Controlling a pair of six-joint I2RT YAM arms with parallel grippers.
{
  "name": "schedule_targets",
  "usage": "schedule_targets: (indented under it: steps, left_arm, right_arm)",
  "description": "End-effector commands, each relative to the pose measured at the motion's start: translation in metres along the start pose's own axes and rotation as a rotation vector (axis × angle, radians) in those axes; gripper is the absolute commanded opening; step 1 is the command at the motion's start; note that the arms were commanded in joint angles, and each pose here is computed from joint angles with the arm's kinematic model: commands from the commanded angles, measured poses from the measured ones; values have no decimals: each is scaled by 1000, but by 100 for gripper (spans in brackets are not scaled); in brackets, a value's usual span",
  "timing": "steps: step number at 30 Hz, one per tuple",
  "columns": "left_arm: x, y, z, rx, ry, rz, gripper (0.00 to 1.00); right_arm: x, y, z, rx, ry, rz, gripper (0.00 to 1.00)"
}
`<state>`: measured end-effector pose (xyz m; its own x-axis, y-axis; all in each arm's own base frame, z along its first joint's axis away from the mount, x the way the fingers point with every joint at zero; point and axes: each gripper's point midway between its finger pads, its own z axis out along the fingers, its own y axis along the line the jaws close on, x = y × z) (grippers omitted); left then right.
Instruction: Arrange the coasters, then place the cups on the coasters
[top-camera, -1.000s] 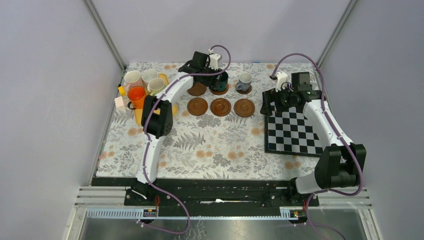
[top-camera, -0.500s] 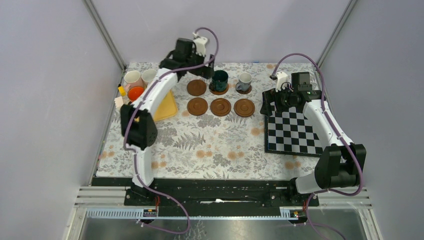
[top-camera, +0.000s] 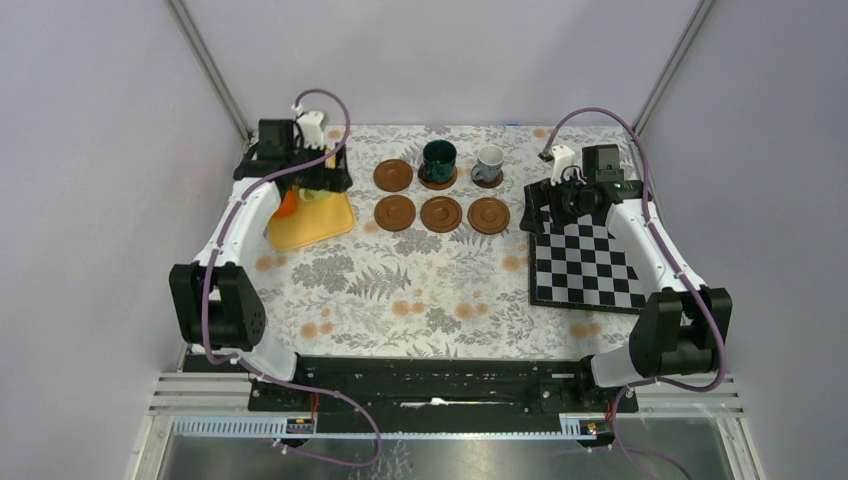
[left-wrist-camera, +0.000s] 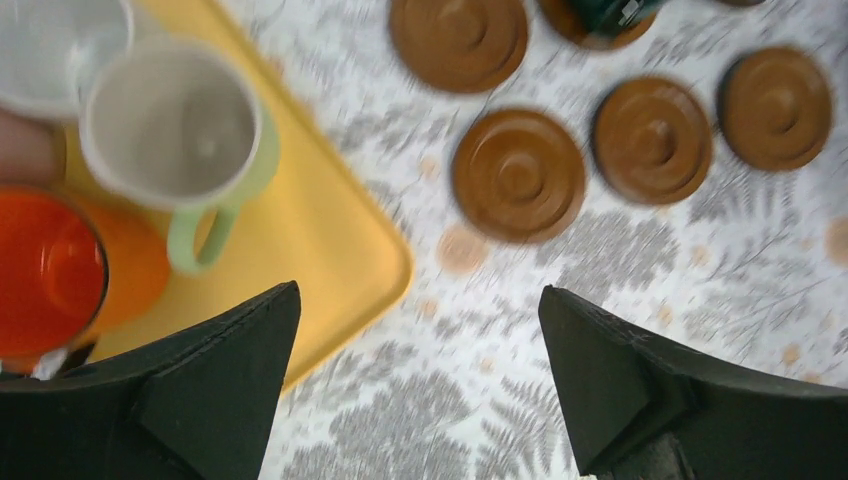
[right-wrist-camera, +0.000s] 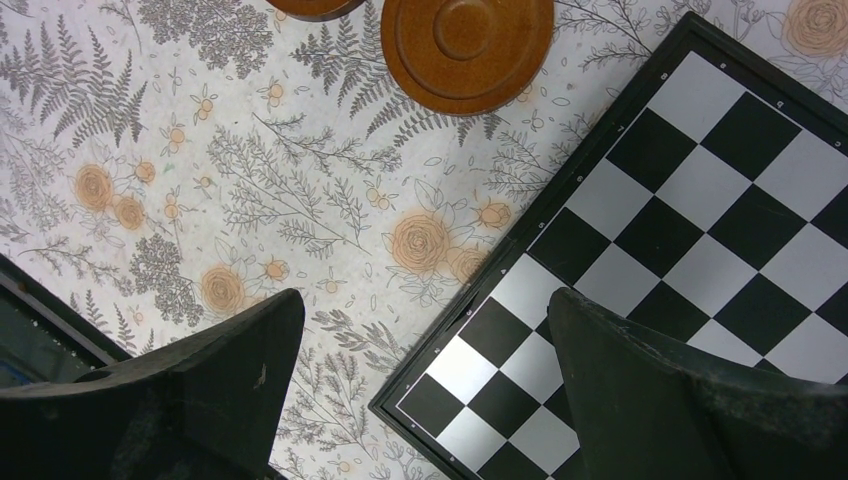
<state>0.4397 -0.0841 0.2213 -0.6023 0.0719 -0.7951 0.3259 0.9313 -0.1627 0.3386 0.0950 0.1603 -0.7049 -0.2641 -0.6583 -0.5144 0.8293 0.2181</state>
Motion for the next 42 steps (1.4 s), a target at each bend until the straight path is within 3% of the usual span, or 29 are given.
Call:
schedule_targets:
  steps: [1,6,11,19,35,42]
  left_arm:
    - [18,27,-27,-24,-17,53,97]
    - [46,84,-25,-129,-18,65,87]
    - [57,115,-5,-161,-4,84,75]
    - [63,130,27,-152,-4,79,60]
    - [67,146,74,-143,20,86,55]
    - [65,131,86,-110,21,103,43]
  right_arm:
    - [-7,5,0,-38,-13,-7,100]
    - [-6,4,4,-43,4,21,100]
    - [-5,8,3,-60,15,38,100]
    - [-2,7,1,-44,17,31,100]
    - [-4,8,2,-53,12,29,100]
    - [-2,5,6,-48,14,26,98]
